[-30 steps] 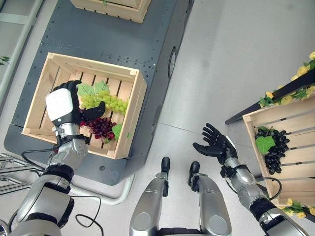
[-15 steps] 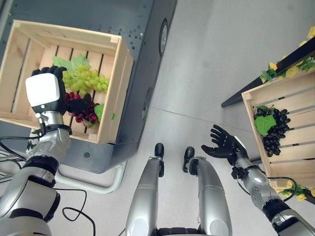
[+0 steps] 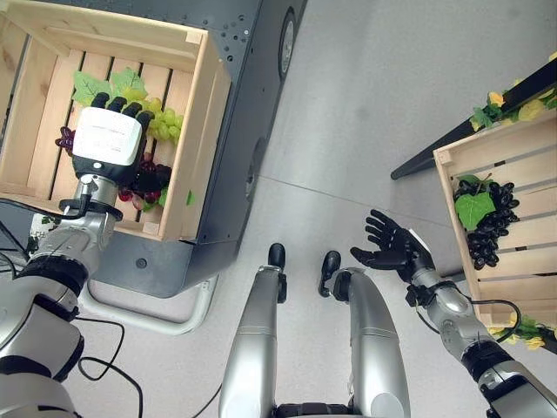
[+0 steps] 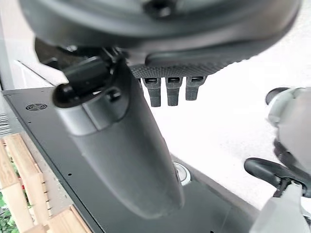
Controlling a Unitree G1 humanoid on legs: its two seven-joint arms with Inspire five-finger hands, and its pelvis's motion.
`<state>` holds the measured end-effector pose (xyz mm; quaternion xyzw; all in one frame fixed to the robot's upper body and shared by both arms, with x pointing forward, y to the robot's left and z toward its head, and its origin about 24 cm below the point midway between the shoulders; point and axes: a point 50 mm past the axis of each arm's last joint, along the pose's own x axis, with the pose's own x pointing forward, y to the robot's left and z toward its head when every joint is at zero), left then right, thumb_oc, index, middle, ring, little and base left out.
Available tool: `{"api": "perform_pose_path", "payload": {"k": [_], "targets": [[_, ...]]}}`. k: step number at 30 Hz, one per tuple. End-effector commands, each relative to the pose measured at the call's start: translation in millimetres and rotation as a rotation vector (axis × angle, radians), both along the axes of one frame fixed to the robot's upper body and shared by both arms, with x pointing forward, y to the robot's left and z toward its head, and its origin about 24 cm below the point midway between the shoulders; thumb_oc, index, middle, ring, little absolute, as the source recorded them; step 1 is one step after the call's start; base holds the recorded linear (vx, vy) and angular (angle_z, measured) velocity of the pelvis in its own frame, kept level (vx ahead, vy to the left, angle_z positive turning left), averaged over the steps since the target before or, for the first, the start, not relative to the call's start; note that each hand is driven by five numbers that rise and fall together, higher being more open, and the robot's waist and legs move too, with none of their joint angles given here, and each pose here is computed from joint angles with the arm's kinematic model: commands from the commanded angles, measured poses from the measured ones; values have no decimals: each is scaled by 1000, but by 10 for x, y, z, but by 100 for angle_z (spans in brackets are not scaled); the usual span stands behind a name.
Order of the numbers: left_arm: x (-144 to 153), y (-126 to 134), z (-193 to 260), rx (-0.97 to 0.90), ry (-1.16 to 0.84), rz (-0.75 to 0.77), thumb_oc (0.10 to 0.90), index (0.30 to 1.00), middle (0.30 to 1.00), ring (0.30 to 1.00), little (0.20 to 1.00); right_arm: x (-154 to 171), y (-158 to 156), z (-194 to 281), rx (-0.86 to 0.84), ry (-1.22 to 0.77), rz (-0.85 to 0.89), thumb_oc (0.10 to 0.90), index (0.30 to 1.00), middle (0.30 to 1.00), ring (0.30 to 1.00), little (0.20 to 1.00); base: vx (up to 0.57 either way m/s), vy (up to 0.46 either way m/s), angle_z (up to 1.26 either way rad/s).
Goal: Pick up the fruits from the basket on one side to the basket on the other side
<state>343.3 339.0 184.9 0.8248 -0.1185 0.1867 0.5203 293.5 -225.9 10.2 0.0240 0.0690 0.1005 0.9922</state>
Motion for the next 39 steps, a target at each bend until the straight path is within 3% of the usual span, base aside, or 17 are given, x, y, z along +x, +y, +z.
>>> {"api": "perform_pose_path", "payload": {"k": [1,7,16,29,39], "targets": [[-164,312,665,128,-183,135,800,900,900,900,900,-41,-198,236,45,-112,13,800,900,900,900,900,0,0,0],[-100,238,756,269,-136,157,800,900,900,900,900,-46,-235,225,74,-110,8,800,900,900,900,900,0,0,0],[-79,227,1040,284,-184,292,800,900,900,900,900,-93,-212,168,121,-103,2,800,900,900,900,900,3,4,2],[-10,161,1228,302,-163,342,800,900,900,900,900,-108,-77,118,196,-116,36,800,900,900,900,900,2,-1,1],[70,46,1220,268,-138,227,800,900,900,900,900,-155,-26,62,231,-123,28,800,900,900,900,900,0,0,0]]}}
